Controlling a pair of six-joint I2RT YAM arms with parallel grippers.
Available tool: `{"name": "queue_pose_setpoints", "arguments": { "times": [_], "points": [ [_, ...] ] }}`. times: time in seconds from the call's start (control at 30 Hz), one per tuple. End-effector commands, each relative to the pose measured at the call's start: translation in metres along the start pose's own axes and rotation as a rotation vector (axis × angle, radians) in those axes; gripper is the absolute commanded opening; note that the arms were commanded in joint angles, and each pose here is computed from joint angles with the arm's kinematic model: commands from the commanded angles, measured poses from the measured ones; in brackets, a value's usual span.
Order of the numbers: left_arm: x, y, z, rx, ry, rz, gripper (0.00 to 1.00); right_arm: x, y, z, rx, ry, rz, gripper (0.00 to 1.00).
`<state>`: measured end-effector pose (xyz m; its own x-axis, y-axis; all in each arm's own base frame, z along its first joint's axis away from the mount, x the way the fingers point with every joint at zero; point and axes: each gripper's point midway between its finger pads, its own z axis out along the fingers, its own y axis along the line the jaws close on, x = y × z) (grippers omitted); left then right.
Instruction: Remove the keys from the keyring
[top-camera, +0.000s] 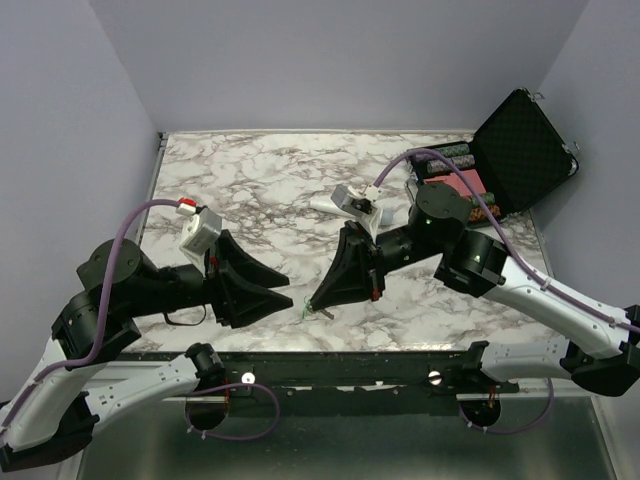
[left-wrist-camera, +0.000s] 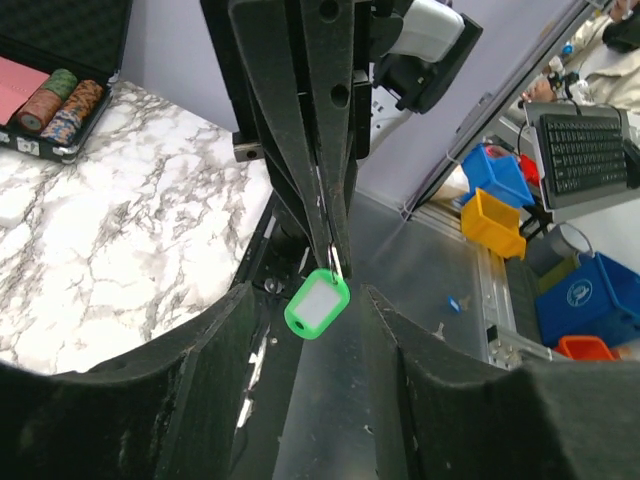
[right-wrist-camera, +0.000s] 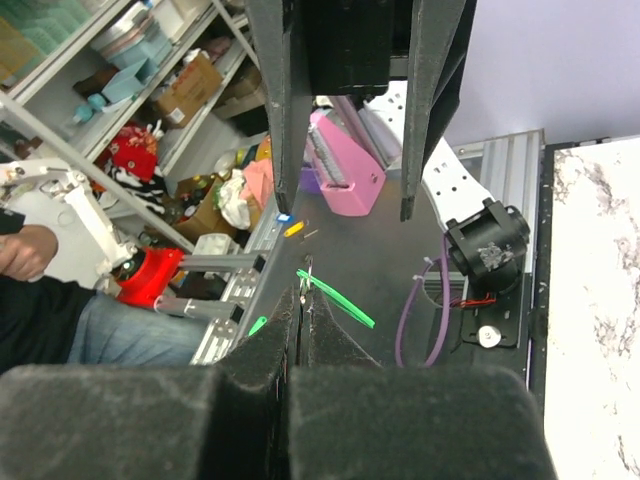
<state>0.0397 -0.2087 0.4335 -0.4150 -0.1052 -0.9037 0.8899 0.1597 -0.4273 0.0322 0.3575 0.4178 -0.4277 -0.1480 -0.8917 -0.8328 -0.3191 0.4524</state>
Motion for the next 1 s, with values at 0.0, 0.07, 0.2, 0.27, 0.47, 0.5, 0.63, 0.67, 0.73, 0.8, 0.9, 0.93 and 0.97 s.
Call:
{"name": "queue_pose_setpoints", "arguments": {
  "times": [0.0,0.07,0.2,0.27,0.47,0.5,0.63,0.67,0.73,0.8,0.9,0.93,0.97],
  "points": [
    [0.003,-0.011,0.008,0.069,0.085,0.016,0.51,0.012,0.007,0.0,-0.059,0.087,0.035,0.01],
    [0.005,-0.012,0.012,0.084,0.105,0.01,0.49,0.012,0.005,0.001,-0.054,0.093,0.038,0.01],
    [0.005,-0.012,0.015,0.089,0.111,0.004,0.48,0.011,0.004,0.004,-0.059,0.105,0.048,0.01],
    [0.007,-0.01,0.016,0.085,0.127,0.0,0.47,0.008,0.004,0.005,-0.06,0.102,0.045,0.01],
    [0.013,-0.009,0.011,0.067,0.177,-0.012,0.39,0.006,0.001,0.007,-0.054,0.098,0.04,0.01],
    [0.014,-0.009,0.011,0.064,0.183,-0.014,0.38,0.006,0.0,0.007,-0.053,0.1,0.044,0.01],
    [0.02,-0.007,0.012,0.061,0.214,-0.026,0.3,0.007,-0.005,0.01,-0.047,0.104,0.049,0.01],
    [0.021,-0.006,0.012,0.061,0.22,-0.029,0.28,0.006,-0.005,0.011,-0.049,0.104,0.05,0.01],
    [0.022,-0.007,0.013,0.068,0.224,-0.032,0.25,0.005,-0.006,0.012,-0.048,0.106,0.044,0.01],
    [0.023,-0.007,0.014,0.073,0.226,-0.036,0.2,0.006,-0.007,0.012,-0.047,0.111,0.05,0.01],
    [0.023,-0.006,0.016,0.071,0.227,-0.036,0.06,0.006,-0.008,0.013,-0.045,0.113,0.049,0.01],
    [0.024,-0.007,0.016,0.072,0.232,-0.039,0.0,0.007,-0.009,0.013,-0.045,0.114,0.049,0.01],
    [0.024,-0.005,0.016,0.067,0.235,-0.042,0.0,0.007,-0.009,0.013,-0.046,0.114,0.047,0.01]
  ]
}}
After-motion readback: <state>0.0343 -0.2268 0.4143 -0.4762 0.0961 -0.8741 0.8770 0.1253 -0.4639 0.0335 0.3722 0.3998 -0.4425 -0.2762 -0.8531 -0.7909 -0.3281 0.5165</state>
